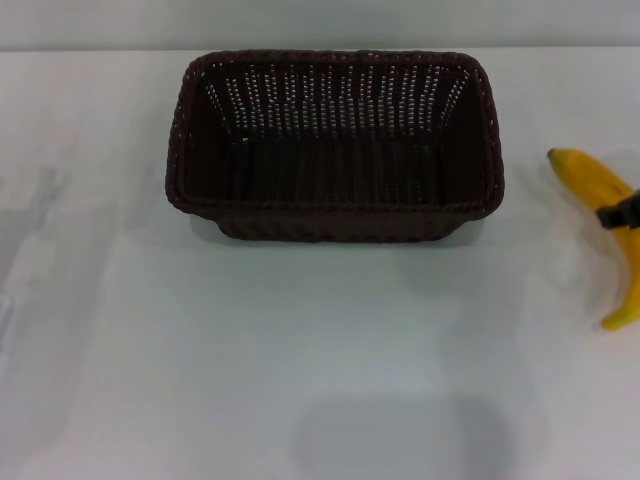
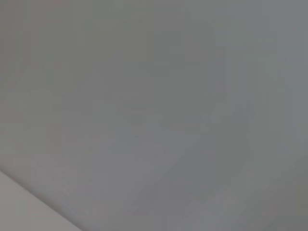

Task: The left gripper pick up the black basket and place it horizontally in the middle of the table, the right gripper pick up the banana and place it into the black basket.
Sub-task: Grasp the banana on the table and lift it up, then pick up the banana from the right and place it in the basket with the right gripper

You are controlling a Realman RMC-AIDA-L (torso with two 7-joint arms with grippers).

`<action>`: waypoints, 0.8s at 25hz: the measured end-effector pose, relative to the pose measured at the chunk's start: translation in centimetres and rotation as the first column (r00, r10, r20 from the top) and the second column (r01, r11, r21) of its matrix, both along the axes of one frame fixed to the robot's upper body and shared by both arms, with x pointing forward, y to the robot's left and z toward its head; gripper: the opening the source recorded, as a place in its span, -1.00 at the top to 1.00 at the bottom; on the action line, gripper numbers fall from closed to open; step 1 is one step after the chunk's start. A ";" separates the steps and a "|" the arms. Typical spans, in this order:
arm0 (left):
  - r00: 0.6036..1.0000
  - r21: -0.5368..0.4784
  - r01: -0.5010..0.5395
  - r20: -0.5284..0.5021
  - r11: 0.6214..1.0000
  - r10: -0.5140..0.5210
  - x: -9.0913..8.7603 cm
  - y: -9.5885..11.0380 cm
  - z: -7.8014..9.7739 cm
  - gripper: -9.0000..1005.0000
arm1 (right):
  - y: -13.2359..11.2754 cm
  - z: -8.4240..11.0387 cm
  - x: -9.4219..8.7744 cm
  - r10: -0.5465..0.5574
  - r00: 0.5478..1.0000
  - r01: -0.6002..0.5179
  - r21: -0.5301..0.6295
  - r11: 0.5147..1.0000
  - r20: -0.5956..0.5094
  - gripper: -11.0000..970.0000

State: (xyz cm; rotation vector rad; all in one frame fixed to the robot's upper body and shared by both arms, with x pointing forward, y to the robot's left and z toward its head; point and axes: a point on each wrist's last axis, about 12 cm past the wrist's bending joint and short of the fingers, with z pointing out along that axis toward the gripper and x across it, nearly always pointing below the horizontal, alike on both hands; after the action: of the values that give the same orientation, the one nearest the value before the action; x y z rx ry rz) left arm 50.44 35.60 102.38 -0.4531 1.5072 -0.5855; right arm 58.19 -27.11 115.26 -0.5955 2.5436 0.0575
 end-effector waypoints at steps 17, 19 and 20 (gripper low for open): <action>1.000 -0.002 0.013 -0.001 1.000 -0.013 0.2 -0.4 0.0 -0.78 | 7.0 9.7 5.8 0.310 0.825 -0.409 0.120 0.905 0.472 -0.14; 1.000 -0.003 0.018 0.000 1.000 -0.018 0.4 -0.6 0.0 -0.78 | 8.5 9.3 6.4 0.362 0.801 -0.474 0.136 0.870 0.478 -0.16; 1.000 -0.003 0.023 0.001 1.000 -0.023 0.6 -0.7 0.1 -0.78 | 9.3 8.8 6.6 0.397 0.784 -0.515 0.142 0.846 0.478 -0.17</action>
State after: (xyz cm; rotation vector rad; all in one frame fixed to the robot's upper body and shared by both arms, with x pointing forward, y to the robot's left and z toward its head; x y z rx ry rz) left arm 51.03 34.88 102.48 -0.4386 1.5129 -0.6056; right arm 64.78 -17.84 124.10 -0.9886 1.8683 0.3919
